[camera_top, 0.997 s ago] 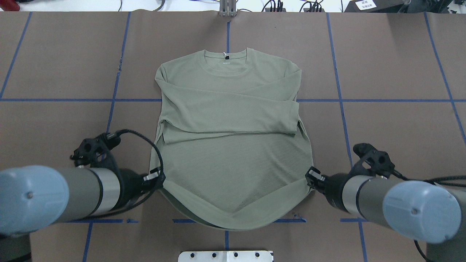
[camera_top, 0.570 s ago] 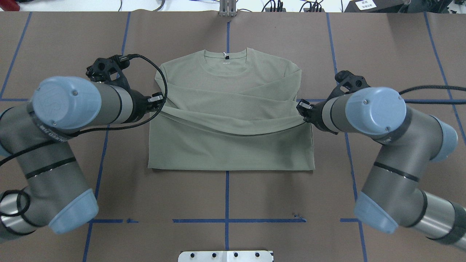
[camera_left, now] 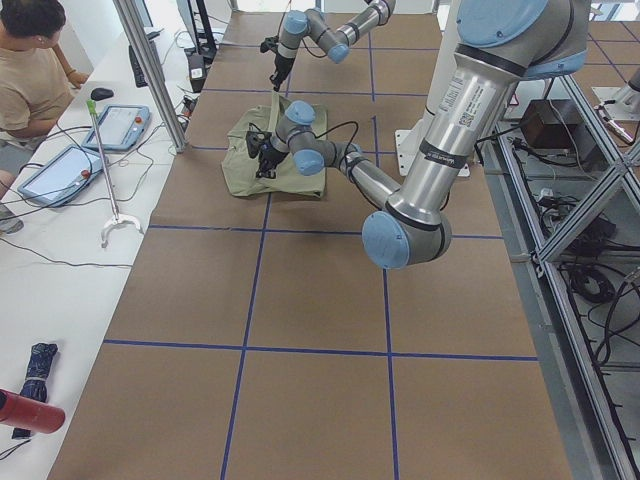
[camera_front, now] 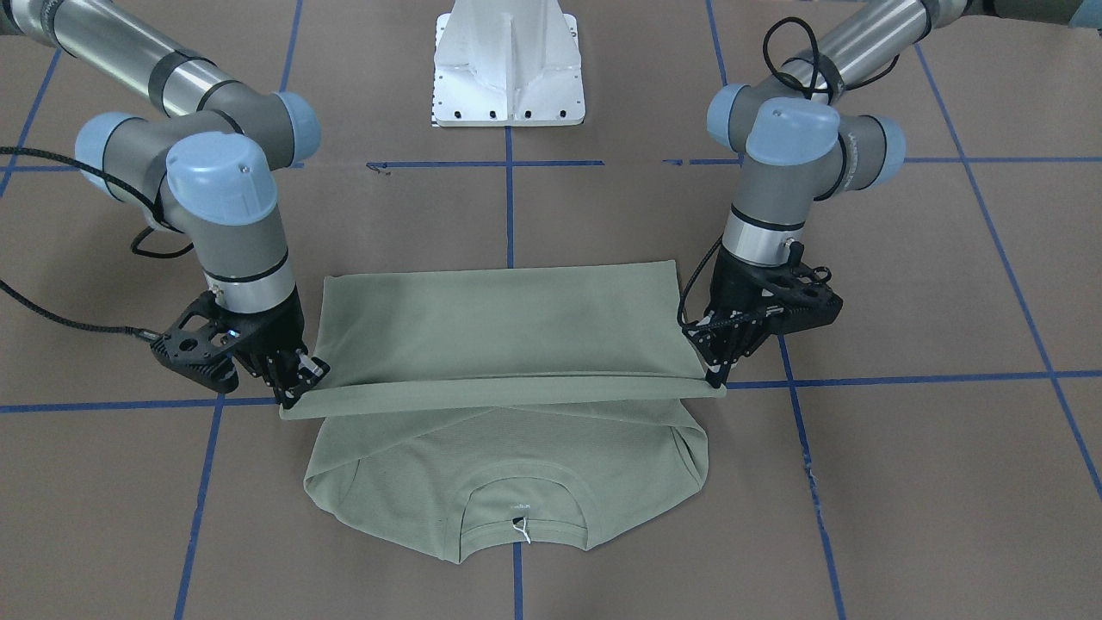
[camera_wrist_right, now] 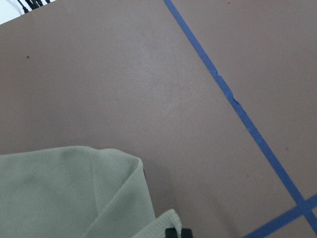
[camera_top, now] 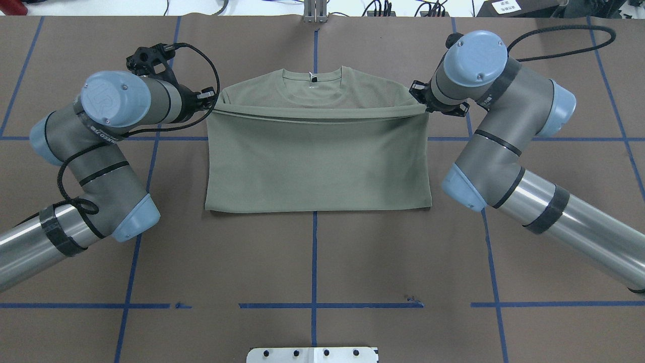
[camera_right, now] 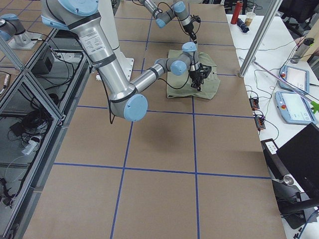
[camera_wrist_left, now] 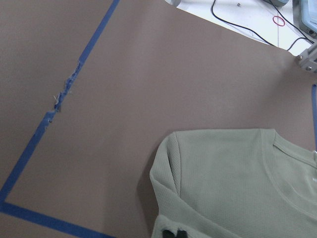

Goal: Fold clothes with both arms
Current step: 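Lay the hem down near the collar and open both grippers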

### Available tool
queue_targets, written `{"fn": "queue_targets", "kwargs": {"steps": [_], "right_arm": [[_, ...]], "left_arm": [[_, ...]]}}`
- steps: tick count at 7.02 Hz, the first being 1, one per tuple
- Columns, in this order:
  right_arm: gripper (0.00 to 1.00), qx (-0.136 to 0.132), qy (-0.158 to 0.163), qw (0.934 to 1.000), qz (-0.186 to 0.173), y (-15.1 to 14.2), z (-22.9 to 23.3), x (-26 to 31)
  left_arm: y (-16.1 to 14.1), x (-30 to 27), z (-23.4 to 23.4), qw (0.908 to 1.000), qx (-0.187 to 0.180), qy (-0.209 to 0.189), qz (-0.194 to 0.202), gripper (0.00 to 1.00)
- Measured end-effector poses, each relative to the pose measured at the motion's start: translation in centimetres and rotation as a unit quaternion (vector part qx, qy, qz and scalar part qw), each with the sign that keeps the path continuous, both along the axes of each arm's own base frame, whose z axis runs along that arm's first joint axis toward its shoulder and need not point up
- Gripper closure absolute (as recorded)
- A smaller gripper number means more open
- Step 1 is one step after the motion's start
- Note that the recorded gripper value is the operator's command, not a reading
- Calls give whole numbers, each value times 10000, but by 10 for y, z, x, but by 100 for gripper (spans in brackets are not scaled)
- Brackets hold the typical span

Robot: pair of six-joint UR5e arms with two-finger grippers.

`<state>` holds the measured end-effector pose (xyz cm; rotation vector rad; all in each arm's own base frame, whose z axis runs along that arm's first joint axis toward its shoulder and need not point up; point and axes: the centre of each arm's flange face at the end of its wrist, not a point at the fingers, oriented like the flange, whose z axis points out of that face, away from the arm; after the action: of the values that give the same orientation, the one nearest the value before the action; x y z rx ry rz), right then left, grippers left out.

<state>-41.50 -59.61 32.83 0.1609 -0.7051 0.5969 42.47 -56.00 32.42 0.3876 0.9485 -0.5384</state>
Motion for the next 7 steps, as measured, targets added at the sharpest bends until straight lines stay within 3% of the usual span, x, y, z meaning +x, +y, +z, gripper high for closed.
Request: {"fn": "queue_targets", "kwargs": {"steps": [2,3,7], "right_arm": [[100,-78,-46,9999,-142,-47,12,0],[100,-106,-76,9998,-173,-57,15,-2],[100,-219,19,9993,-308,-56,32,-22]], "left_arm": [[-26,13,12,9999,50,45,-80,100],[-34,18,11,9999,74,64,-101,100],[-53,24,23,9995,229,-145,-168,100]]}}
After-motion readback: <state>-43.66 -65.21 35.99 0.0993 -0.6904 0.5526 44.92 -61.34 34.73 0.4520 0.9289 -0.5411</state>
